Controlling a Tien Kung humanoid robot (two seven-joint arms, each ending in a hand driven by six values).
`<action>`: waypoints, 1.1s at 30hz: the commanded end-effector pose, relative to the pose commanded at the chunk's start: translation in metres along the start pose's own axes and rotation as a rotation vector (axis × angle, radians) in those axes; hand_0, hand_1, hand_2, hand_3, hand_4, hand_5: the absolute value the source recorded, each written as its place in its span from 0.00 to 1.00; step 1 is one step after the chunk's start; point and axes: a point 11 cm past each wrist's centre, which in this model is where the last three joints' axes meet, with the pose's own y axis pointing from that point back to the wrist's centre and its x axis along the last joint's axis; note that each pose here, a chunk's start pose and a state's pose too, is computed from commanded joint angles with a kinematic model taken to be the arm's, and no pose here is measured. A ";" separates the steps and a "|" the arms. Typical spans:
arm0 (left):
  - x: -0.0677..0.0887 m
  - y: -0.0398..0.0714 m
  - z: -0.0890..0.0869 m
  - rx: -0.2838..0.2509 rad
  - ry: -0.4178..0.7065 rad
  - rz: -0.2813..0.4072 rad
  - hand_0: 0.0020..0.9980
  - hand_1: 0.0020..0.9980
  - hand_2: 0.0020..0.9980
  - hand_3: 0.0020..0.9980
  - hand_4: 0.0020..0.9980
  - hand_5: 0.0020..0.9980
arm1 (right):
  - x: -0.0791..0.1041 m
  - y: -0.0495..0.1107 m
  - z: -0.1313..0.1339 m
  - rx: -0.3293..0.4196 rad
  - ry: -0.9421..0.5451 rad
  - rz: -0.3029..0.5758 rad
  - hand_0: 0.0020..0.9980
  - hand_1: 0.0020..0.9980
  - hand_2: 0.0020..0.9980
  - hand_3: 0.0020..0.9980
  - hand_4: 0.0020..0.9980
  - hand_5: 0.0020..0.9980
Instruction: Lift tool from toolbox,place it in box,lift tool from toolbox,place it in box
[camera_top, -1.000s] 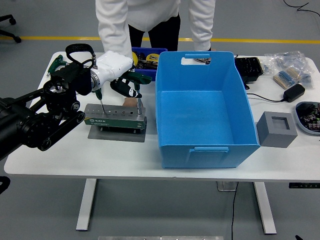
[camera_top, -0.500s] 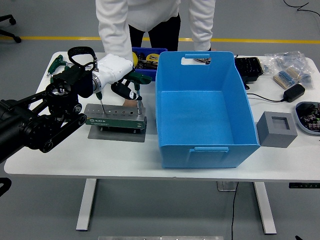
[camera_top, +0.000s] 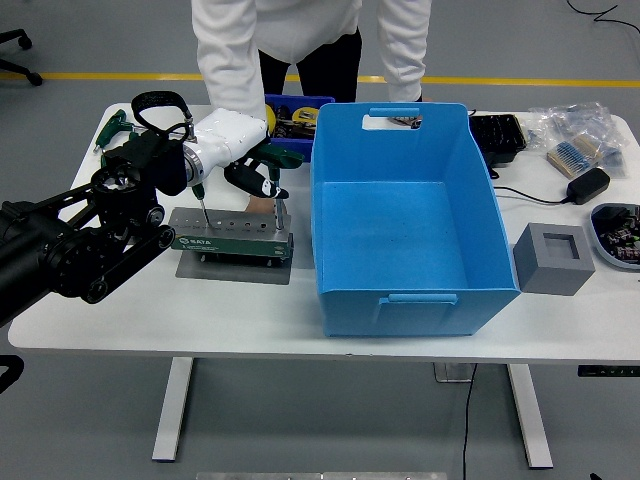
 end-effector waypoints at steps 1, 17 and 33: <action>0.001 0.000 0.000 -0.002 0.005 0.006 0.24 0.07 0.09 0.09 1.00 0.60 | 0.000 0.000 0.000 0.000 -0.001 0.000 0.73 0.72 0.78 0.72 0.95 0.83; 0.008 0.000 0.003 -0.027 0.043 0.062 0.22 0.04 0.05 0.03 1.00 0.82 | 0.001 0.000 -0.001 0.004 -0.004 0.002 0.73 0.72 0.78 0.72 0.95 0.83; 0.011 0.002 0.004 -0.050 0.078 0.092 0.21 0.04 0.05 0.02 0.92 0.79 | 0.002 0.000 -0.001 0.004 -0.003 0.004 0.73 0.72 0.78 0.72 0.95 0.83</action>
